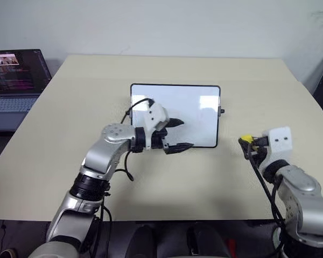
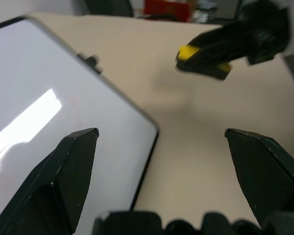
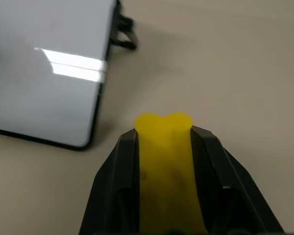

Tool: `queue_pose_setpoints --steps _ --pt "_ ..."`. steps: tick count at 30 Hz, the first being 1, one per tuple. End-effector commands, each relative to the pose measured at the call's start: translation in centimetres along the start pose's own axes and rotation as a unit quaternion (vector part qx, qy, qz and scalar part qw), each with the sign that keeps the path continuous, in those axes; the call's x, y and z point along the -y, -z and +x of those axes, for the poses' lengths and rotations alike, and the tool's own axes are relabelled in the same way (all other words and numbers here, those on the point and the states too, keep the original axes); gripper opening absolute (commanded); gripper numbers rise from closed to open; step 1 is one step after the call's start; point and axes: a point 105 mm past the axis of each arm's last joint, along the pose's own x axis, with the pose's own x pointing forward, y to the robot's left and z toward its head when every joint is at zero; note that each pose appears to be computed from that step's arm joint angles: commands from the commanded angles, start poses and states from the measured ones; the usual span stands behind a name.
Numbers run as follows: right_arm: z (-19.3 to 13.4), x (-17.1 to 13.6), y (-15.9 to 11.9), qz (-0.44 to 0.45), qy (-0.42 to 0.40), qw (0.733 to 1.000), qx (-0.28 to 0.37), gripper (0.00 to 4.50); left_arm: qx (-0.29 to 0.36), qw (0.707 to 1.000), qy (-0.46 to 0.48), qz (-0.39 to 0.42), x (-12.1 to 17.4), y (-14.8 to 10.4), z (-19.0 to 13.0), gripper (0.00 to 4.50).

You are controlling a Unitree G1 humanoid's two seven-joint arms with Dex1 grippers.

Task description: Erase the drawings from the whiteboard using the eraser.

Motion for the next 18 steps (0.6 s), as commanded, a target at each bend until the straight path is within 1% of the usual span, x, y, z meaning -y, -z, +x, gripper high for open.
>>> queue_pose_setpoints --steps 1,3,7,14,18 --pt "0.7 0.6 -0.1 -0.005 0.025 1.0 0.015 1.11 0.012 0.998 0.047 0.03 0.9 -1.1 1.5 4.5" --pt "1.9 0.8 0.4 -0.002 0.03 1.0 0.007 1.11 0.01 0.996 0.084 0.042 1.7 -1.1 2.7 4.5" --pt "3.3 1.1 0.7 0.0 0.03 1.0 0.002 1.11 0.006 0.993 0.101 0.055 1.9 -0.7 3.9 4.5" --pt "4.7 1.4 0.7 -0.001 0.032 0.999 0.002 1.11 -0.01 0.991 0.104 0.079 1.8 0.2 4.5 4.5" --pt "4.8 1.7 1.1 -0.014 0.027 0.999 -0.012 1.11 -0.014 0.994 0.076 0.073 0.9 0.6 4.3 4.5"
